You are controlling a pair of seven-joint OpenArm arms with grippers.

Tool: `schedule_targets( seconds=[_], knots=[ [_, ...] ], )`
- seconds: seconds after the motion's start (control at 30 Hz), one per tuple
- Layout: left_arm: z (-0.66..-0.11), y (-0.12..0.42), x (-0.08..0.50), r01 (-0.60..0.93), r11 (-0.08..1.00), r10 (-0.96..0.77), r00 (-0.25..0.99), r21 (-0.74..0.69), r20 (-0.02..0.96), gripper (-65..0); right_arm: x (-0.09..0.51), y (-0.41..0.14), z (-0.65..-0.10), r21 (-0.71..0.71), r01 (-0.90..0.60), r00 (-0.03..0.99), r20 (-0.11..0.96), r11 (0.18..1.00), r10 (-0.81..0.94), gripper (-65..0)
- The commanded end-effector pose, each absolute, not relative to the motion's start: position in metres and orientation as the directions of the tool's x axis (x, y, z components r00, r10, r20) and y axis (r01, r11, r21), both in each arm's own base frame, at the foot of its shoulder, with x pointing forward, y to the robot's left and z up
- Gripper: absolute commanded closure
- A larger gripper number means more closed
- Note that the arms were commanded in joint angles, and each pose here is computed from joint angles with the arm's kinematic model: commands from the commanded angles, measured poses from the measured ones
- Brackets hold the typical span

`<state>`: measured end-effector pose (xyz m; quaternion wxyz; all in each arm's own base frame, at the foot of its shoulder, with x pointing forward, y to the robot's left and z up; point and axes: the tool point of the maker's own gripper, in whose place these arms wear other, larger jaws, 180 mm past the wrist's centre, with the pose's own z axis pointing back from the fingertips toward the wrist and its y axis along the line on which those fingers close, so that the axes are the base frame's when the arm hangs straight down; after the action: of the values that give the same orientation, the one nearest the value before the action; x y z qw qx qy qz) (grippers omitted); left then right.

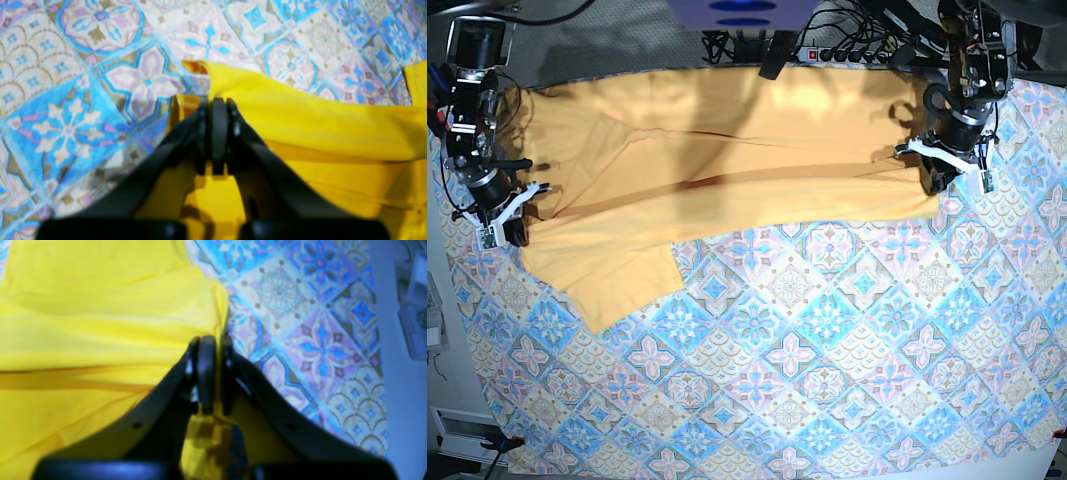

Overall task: Fold the T-shirt properly
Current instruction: 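Lift the side edges with both grippers and fold the hem half toward the collar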

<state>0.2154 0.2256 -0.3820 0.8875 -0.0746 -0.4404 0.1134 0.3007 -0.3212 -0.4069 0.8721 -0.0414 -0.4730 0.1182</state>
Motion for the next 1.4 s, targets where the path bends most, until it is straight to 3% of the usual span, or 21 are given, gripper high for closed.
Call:
schedule_targets(
  seconds=[0.0, 0.73, 1.0, 1.1, 1.37],
  knots=[
    [-0.373, 0.229, 0.217, -0.124, 0.967, 0.254, 0.562, -0.223, 0.787, 0.0, 0.309, -0.331, -0.388, -0.215, -0.155, 0.48, 0.837, 0.964, 0.263, -1.4],
    [-0.44, 0.246, 0.168, -0.231, 0.952, 0.307, 0.699, -0.203, 0.646, 0.0, 0.296, -0.347, -0.391, -0.205, -0.091, 0.496, 0.839, 0.974, 0.223, -1.5],
    [-0.442, 0.246, 0.163, -0.235, 0.951, 0.309, 0.707, -0.201, 0.636, -26.2, 0.297, -0.348, -0.391, -0.205, -0.088, 0.498, 0.839, 0.975, 0.221, -1.8],
    [-0.443, 0.246, 0.16, -0.236, 0.951, 0.31, 0.71, -0.201, 0.632, -26.7, 0.293, -0.352, -0.396, -0.199, -0.075, 0.512, 0.833, 0.977, 0.209, -4.5],
    [-0.444, 0.24, 0.161, -0.246, 0.944, 0.33, 0.702, -0.22, 0.631, -26.9, 0.296, -0.354, -0.393, -0.202, -0.067, 0.5, 0.84, 0.977, 0.208, -21.0]
  ],
)
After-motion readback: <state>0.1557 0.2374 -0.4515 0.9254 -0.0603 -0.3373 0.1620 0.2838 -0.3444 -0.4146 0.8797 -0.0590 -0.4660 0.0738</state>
